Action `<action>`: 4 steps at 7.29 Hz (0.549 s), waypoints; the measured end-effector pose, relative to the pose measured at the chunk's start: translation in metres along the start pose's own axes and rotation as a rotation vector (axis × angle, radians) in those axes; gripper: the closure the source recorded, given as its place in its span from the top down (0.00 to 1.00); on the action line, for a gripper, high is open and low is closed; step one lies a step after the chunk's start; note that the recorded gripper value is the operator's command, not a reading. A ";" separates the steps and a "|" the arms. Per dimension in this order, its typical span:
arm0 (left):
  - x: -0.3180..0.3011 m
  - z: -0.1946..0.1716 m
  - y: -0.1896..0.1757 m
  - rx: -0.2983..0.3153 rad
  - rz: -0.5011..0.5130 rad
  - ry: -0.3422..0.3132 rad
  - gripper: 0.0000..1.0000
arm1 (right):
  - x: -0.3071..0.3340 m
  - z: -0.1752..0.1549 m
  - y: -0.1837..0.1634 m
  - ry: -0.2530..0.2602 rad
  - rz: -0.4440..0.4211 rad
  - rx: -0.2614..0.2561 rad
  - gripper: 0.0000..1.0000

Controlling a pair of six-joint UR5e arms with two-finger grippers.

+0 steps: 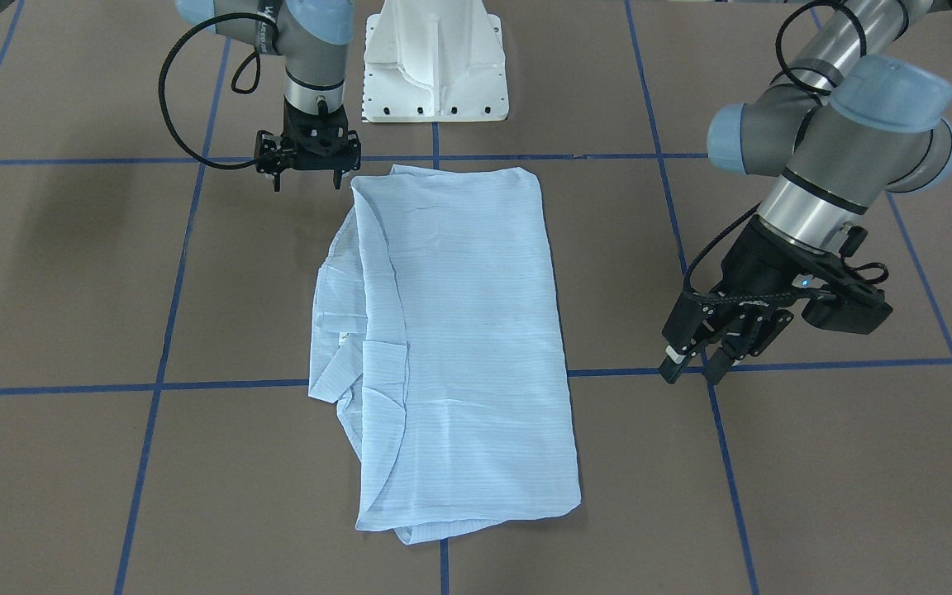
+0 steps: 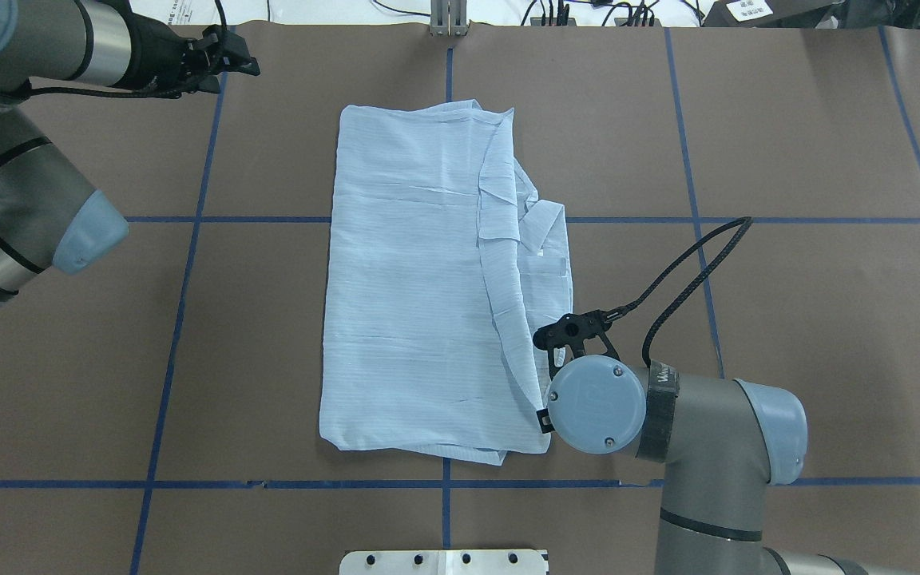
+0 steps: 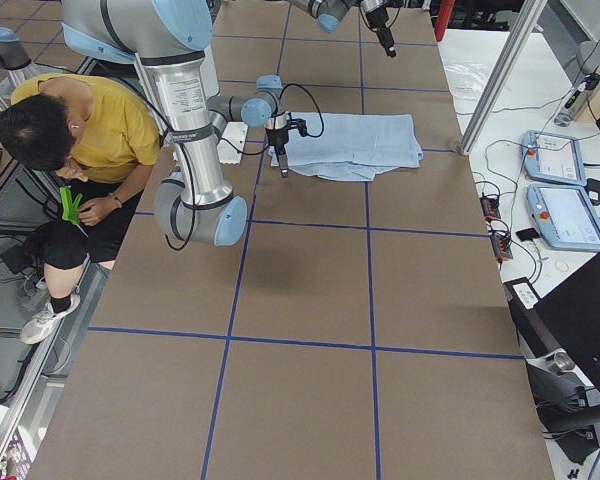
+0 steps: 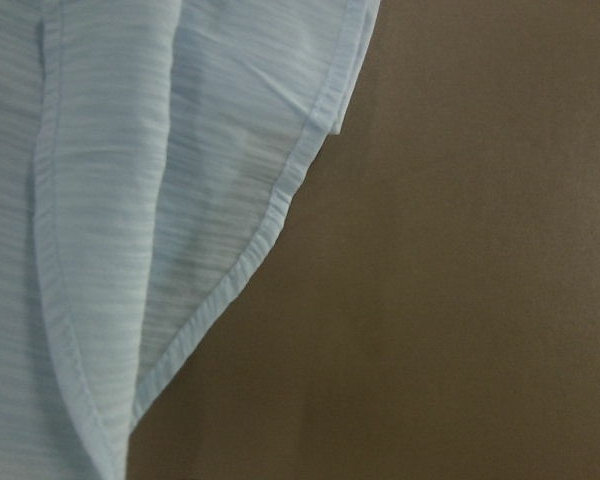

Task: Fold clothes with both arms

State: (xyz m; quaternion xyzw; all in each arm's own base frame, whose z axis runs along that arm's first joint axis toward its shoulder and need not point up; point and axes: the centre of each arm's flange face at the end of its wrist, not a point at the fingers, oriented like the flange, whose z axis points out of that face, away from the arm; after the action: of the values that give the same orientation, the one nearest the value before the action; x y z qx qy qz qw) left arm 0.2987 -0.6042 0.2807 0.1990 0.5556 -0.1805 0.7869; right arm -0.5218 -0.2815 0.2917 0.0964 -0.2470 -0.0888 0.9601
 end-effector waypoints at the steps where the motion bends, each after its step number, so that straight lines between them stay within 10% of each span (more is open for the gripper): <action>1: 0.003 -0.002 0.000 -0.001 -0.001 -0.002 0.70 | -0.005 -0.002 -0.006 -0.018 0.006 0.016 1.00; 4: 0.006 -0.007 0.000 0.000 -0.002 -0.004 0.70 | -0.044 0.004 -0.048 -0.066 0.020 0.066 1.00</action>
State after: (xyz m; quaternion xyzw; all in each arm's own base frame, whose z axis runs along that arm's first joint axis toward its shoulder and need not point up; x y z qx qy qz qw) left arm 0.2953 -0.6007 0.2727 0.1983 0.5542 -0.1817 0.7877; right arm -0.5674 -0.3188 0.2643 0.1226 -0.2823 -0.0741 0.9486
